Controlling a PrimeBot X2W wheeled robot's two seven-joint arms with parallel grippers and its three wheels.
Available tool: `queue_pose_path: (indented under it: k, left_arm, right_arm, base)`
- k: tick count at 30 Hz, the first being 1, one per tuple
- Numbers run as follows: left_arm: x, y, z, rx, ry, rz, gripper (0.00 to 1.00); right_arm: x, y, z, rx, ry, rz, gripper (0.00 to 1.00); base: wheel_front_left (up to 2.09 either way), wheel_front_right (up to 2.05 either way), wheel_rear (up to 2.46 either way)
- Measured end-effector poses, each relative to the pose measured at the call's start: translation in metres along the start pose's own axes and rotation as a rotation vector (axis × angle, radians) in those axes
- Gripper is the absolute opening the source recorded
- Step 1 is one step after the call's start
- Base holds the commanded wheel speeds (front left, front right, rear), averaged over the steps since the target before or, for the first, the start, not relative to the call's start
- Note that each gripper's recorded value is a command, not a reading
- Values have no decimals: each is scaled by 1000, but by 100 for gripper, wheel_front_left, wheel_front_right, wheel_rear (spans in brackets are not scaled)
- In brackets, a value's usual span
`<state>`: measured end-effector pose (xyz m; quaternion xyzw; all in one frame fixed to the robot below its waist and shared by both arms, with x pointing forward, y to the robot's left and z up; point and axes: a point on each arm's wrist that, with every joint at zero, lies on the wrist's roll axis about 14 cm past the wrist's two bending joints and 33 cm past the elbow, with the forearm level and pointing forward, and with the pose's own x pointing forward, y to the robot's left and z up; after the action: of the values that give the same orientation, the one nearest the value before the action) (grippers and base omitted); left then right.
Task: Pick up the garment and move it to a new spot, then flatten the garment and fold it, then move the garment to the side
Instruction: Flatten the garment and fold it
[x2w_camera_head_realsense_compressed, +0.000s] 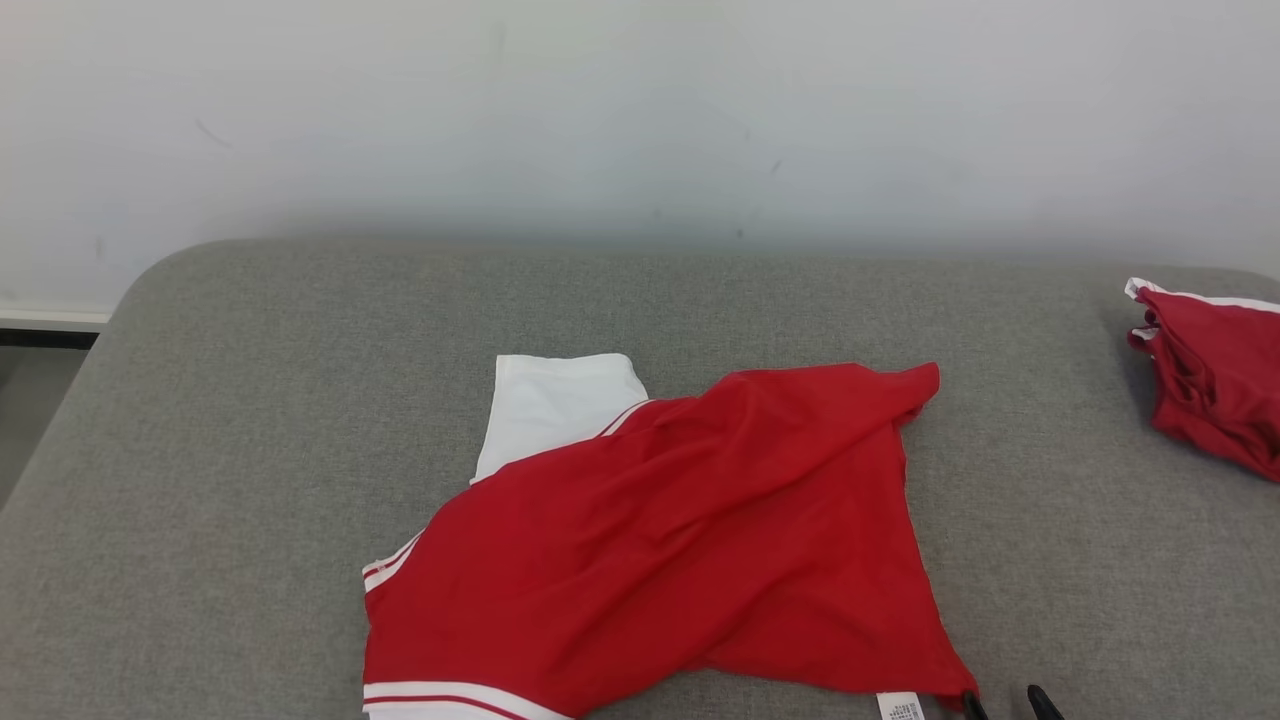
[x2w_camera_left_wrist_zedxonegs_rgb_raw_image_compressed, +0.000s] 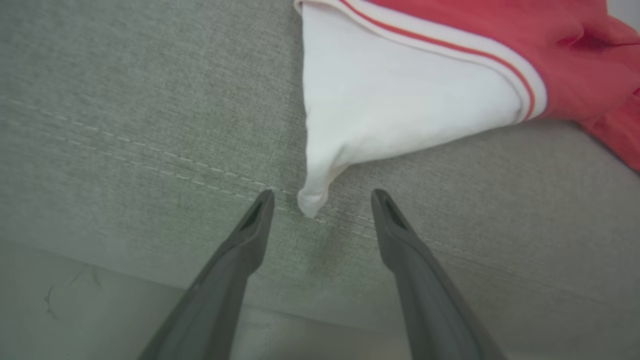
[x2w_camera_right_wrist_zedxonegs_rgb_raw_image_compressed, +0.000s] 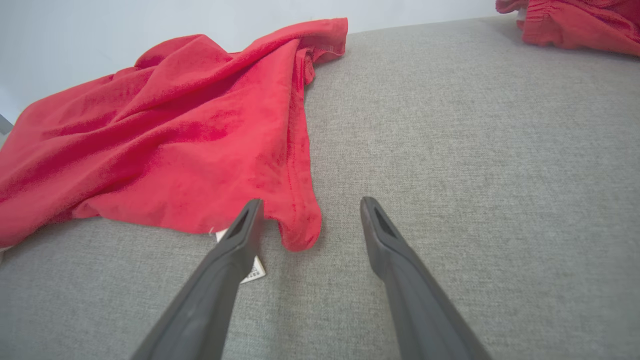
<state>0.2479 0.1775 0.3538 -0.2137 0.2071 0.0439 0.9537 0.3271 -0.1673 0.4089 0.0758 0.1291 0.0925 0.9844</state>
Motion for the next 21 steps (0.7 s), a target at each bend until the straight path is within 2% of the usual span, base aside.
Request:
queue_pose_path:
  k: [9, 17, 18, 19, 20, 21]
  left_arm:
    - [7, 2, -3, 10, 21, 10, 100]
    - [19, 3, 13, 17, -14, 13, 100]
    - [20, 1, 14, 16, -16, 10, 76]
    - [20, 0, 14, 17, -17, 5, 42]
    - [20, -2, 15, 14, -22, 3, 4]
    - [20, -3, 16, 12, -27, 1, 0]
  right_arm:
    - [2, 1, -17, -52, 68, 25, 100]
    - [12, 2, -23, -89, 99, 36, 100]
    - [14, 3, -25, -85, 103, 34, 92]
    - [14, 4, -26, -83, 109, 35, 49]
    - [17, 7, -25, -85, 104, 42, 31]
    - [18, 9, -24, -83, 100, 45, 0]
  base:
    - [0, 0, 0]
    - [0, 0, 0]
    - [0, 0, 0]
    - [0, 0, 0]
    - [0, 0, 0]
    - [0, 0, 0]
